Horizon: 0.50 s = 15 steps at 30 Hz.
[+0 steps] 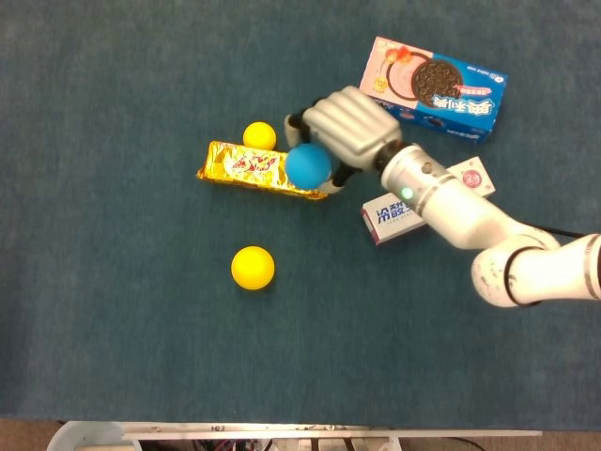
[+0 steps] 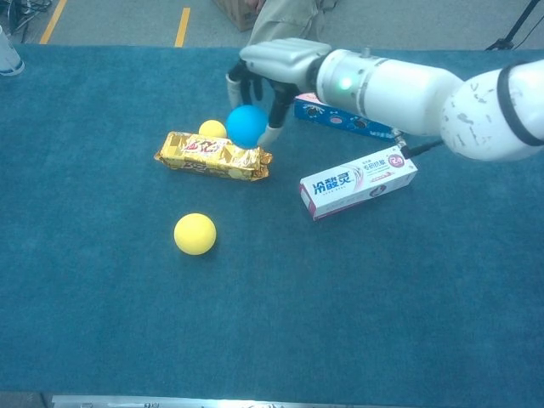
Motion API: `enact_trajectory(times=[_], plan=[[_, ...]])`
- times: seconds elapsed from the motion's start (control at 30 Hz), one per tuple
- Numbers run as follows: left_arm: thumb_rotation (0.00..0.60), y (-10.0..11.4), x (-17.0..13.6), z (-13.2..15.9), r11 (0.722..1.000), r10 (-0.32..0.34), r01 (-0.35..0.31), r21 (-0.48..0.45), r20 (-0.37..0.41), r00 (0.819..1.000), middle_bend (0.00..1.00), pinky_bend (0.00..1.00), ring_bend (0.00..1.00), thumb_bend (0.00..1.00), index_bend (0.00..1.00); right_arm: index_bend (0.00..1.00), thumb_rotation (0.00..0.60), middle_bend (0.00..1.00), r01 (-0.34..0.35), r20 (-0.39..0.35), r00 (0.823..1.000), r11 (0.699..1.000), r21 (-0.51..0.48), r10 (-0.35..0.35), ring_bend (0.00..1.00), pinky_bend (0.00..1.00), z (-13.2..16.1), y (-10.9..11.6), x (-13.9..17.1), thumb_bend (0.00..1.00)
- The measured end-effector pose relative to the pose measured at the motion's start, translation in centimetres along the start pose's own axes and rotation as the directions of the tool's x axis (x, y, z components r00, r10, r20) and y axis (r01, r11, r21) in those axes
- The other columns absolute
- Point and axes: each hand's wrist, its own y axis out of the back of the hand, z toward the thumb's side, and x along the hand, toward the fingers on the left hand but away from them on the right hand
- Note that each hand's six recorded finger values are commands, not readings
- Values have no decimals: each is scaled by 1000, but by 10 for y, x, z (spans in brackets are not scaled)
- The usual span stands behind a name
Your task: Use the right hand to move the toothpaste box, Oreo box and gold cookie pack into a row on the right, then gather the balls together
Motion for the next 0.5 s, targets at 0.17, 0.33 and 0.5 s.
enact_trajectory(times=[0.17, 0.33, 0.5], plan=[[600, 3, -5, -1, 1000, 13, -13, 1, -6, 1000, 188, 74, 26, 314, 80, 550, 600, 471, 7, -43, 999, 999, 47, -5, 369, 658, 29, 5, -9, 75], [600, 6, -10, -3, 1000, 23, -23, -1, -13, 1000, 188, 74, 26, 314, 80, 550, 600, 471, 1, -71, 997, 995, 97, 6, 369, 658, 57, 4, -19, 75], [600, 9, -12, -4, 1000, 29, -29, -2, -11, 1000, 188, 74, 26, 314, 80, 550, 600, 470, -9, -93, 995, 986, 169, 25, 369, 657, 76, -5, -21, 74]])
